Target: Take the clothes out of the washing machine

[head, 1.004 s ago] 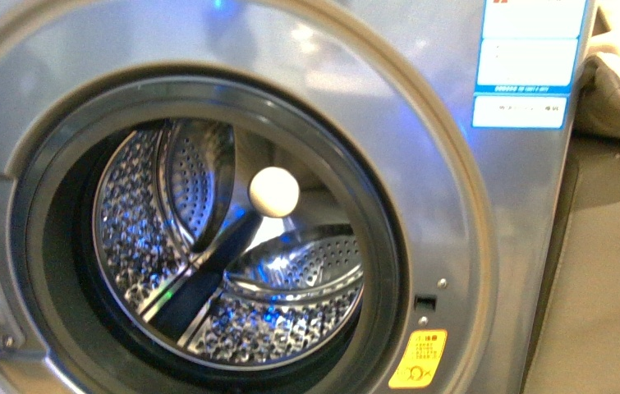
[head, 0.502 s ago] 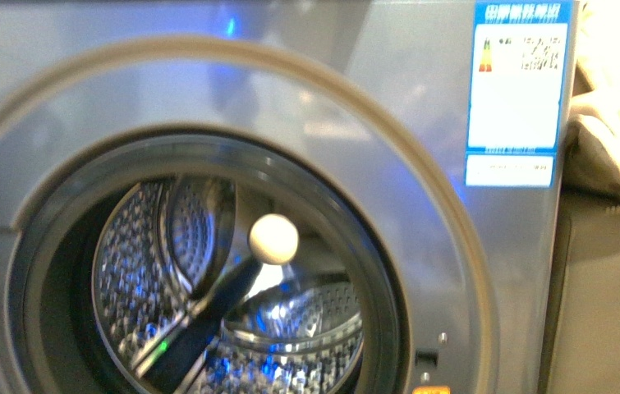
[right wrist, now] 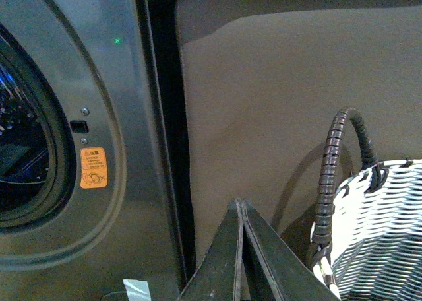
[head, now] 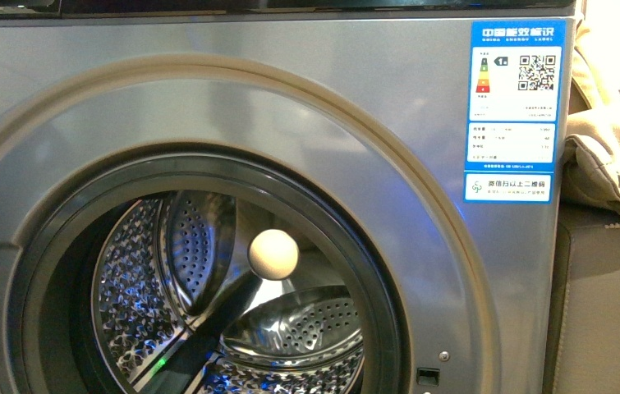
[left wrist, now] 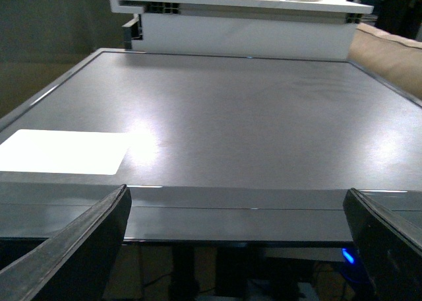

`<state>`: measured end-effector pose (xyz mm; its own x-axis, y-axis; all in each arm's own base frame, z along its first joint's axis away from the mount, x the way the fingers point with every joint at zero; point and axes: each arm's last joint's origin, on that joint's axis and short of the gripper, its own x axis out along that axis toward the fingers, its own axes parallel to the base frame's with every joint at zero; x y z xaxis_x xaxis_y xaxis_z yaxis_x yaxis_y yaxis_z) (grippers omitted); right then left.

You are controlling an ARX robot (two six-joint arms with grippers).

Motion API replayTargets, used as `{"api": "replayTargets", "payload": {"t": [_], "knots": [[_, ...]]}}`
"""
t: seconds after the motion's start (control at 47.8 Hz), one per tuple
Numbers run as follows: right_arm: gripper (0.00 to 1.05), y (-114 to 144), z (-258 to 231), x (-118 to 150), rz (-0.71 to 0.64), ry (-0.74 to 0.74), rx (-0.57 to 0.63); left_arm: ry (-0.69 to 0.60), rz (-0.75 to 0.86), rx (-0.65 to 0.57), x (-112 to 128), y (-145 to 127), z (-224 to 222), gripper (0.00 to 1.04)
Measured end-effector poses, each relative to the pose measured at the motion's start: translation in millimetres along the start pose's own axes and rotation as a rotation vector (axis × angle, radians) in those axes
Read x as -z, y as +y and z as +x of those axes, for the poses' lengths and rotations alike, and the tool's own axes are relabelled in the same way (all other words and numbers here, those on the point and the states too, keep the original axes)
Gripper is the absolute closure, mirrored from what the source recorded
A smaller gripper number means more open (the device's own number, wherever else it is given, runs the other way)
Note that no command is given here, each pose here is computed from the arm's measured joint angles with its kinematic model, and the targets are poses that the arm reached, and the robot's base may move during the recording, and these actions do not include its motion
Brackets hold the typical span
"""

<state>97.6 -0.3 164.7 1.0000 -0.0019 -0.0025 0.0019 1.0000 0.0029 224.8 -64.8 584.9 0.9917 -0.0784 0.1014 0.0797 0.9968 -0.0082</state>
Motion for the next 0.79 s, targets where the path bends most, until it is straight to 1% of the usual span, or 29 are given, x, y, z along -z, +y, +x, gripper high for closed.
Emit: {"api": "replayTargets", "payload": {"t": [0.105, 0.146, 0.188, 0.209, 0.251, 0.293, 0.335, 0.356, 0.376, 0.397, 0.418, 0.439, 0.565, 0.586, 0.627, 0.648, 0.69, 0.732, 0.774, 0.795], "knots": [[1.02, 0, 0, 0, 0.000, 0.000, 0.000, 0.016, 0.015, -0.058, 11, 13, 2, 0.07], [1.02, 0, 0, 0, 0.000, 0.000, 0.000, 0.035, 0.019, -0.069, 15, 18, -2, 0.12], [1.02, 0, 0, 0, 0.000, 0.000, 0.000, 0.046, 0.019, -0.066, 29, 24, -8, 0.21], [1.02, 0, 0, 0, 0.000, 0.000, 0.000, 0.038, 0.017, -0.067, 39, 27, -12, 0.27], [1.02, 0, 0, 0, 0.000, 0.000, 0.000, 0.025, 0.015, -0.070, 50, 30, -18, 0.32], [1.02, 0, 0, 0, 0.000, 0.000, 0.000, 0.010, 0.014, -0.070, 67, 34, -28, 0.39], [1.02, 0, 0, 0, 0.000, 0.000, 0.000, -0.001, 0.012, -0.074, 86, 37, -38, 0.46], [1.02, 0, 0, 0, 0.000, 0.000, 0.000, -0.005, 0.011, -0.080, 101, 39, -45, 0.52], [1.02, 0, 0, 0, 0.000, 0.000, 0.000, -0.005, 0.011, -0.081, 106, 40, -47, 0.53], [1.02, 0, 0, 0, 0.000, 0.000, 0.000, -0.005, 0.010, -0.082, 117, 41, -52, 0.57], [1.02, 0, 0, 0, 0.000, 0.000, 0.000, -0.002, 0.009, -0.082, 128, 42, -56, 0.60], [1.02, 0, 0, 0, 0.000, 0.000, 0.000, -0.001, 0.009, -0.081, 133, 42, -57, 0.62], [1.02, 0, 0, 0, 0.000, 0.000, 0.000, 0.044, 0.011, -0.072, 197, 46, -73, 0.84], [1.02, 0, 0, 0, 0.000, 0.000, 0.000, 0.047, 0.011, -0.072, 202, 47, -74, 0.86], [1.02, 0, 0, 0, 0.000, 0.000, 0.000, 0.062, 0.012, -0.068, 220, 47, -79, 0.93], [1.02, 0, 0, 0, 0.000, 0.000, 0.000, 0.065, 0.012, -0.067, 224, 48, -80, 0.95], [1.02, 0, 0, 0, 0.000, 0.000, 0.000, 0.073, 0.012, -0.066, 239, 48, -85, 1.02], [1.02, 0, 0, 0, 0.000, 0.000, 0.000, 0.077, 0.010, -0.065, 249, 49, -88, 1.02], [1.02, 0, 0, 0, 0.000, 0.000, 0.000, 0.085, 0.010, -0.053, 265, 53, -93, 1.01], [1.02, 0, 0, 0, 0.000, 0.000, 0.000, 0.087, 0.010, -0.049, 267, 54, -94, 1.01]]}}
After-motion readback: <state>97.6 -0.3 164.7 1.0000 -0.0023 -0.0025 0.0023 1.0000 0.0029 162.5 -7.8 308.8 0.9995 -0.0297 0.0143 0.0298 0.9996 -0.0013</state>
